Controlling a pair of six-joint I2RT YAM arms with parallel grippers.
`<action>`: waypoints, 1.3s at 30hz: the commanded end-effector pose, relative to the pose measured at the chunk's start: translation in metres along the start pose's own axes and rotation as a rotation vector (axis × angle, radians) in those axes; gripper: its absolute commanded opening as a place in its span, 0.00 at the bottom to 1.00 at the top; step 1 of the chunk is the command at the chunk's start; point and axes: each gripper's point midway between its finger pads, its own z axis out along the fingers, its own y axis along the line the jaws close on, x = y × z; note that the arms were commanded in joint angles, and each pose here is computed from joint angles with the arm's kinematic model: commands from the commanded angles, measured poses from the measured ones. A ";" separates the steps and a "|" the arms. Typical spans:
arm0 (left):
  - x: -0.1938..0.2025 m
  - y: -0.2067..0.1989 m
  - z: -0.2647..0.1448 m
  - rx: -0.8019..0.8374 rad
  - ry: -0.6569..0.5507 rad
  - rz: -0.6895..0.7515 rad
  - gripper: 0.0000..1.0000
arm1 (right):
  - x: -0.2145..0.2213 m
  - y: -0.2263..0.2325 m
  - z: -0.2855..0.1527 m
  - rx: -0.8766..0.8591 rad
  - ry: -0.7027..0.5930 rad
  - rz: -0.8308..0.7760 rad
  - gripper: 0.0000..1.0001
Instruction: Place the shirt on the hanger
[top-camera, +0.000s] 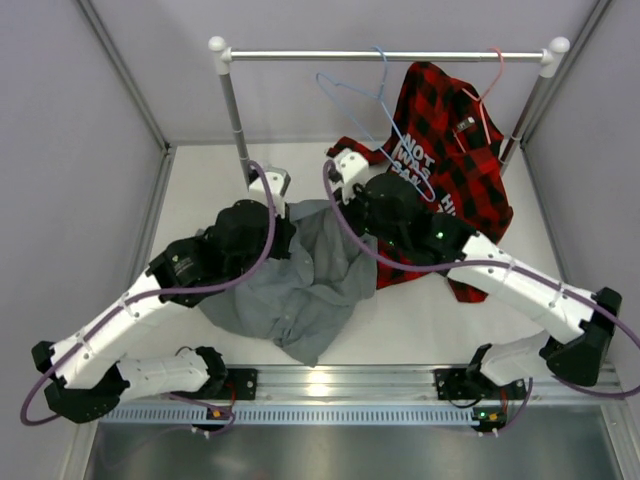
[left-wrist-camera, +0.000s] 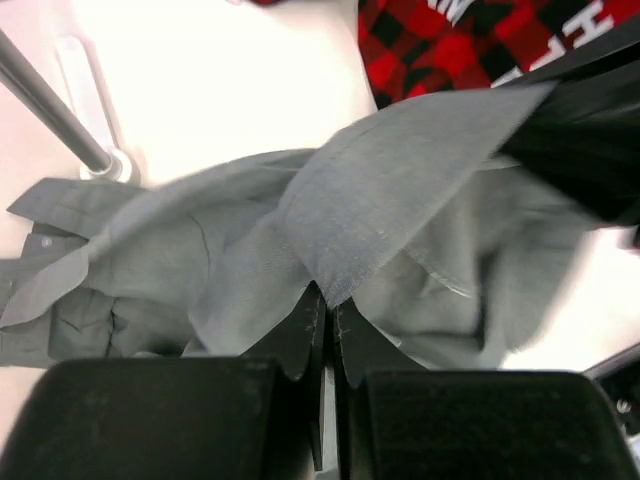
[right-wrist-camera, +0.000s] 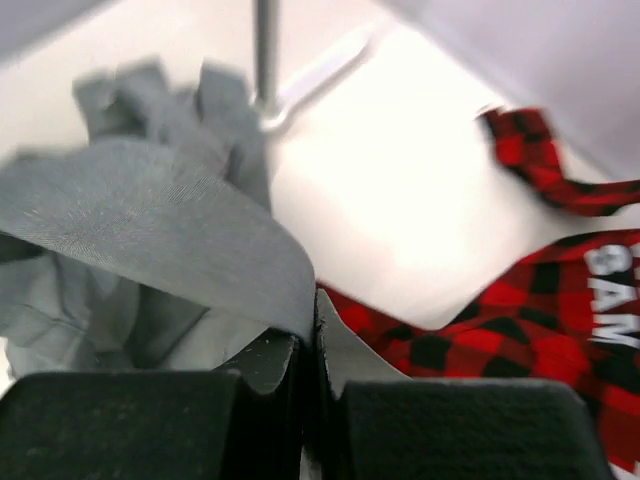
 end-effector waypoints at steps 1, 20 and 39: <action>0.008 0.037 -0.011 -0.121 0.032 0.053 0.00 | -0.024 -0.077 -0.063 0.393 -0.034 0.125 0.00; 0.086 -0.010 0.009 0.222 0.160 -0.073 0.00 | 0.001 -0.051 -0.096 0.113 0.014 0.159 0.64; 0.115 0.004 0.015 0.164 0.213 -0.136 0.00 | -0.026 -0.167 -0.071 0.175 0.052 0.197 0.64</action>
